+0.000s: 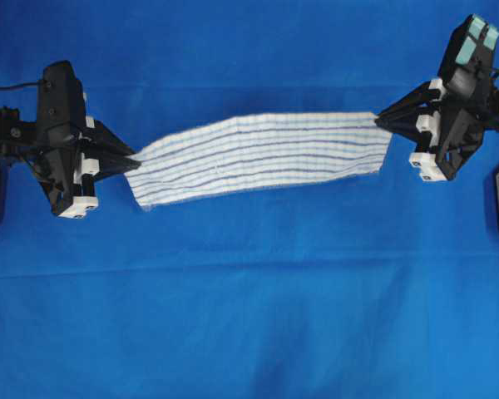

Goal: Fold the blue towel.
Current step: 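Lift the strip and rotate it to lie vertically, right gripper moving far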

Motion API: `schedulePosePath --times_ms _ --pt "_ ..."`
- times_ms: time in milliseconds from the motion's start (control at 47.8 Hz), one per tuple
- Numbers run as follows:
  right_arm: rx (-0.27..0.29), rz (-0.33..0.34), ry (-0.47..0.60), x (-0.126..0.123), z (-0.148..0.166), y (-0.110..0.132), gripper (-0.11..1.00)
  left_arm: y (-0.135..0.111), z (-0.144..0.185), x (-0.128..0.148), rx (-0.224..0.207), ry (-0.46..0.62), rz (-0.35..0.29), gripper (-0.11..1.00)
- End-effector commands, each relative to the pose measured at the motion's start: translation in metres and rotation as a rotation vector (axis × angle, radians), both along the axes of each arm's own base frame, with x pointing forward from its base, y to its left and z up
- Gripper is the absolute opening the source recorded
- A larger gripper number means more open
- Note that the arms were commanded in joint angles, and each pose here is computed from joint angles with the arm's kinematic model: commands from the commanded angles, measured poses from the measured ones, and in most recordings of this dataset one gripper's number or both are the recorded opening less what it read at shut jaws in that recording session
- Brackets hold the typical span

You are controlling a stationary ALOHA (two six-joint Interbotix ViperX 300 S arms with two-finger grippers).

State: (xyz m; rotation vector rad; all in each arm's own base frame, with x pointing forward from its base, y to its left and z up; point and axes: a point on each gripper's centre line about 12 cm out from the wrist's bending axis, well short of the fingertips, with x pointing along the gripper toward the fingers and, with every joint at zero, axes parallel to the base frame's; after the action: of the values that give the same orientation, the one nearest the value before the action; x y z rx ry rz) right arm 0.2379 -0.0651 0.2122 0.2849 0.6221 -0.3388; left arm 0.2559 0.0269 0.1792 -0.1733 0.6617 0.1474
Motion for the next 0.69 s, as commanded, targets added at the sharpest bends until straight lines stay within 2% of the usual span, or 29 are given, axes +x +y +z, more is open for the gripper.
schedulePosePath --times_ms 0,105,356,669 --pt "-0.013 -0.005 -0.02 0.007 0.006 -0.005 0.05 -0.003 0.009 0.01 -0.003 -0.042 -0.008 0.04" --pt "-0.024 -0.023 -0.019 0.015 0.006 -0.014 0.05 -0.013 0.011 0.021 -0.016 -0.07 -0.037 0.04" --pt "-0.055 -0.072 -0.042 0.037 0.02 -0.04 0.05 -0.05 0.018 0.065 -0.024 -0.096 -0.156 0.04" --pt "-0.16 -0.119 -0.068 0.061 0.05 -0.081 0.05 -0.083 0.038 0.129 -0.021 -0.153 -0.236 0.04"
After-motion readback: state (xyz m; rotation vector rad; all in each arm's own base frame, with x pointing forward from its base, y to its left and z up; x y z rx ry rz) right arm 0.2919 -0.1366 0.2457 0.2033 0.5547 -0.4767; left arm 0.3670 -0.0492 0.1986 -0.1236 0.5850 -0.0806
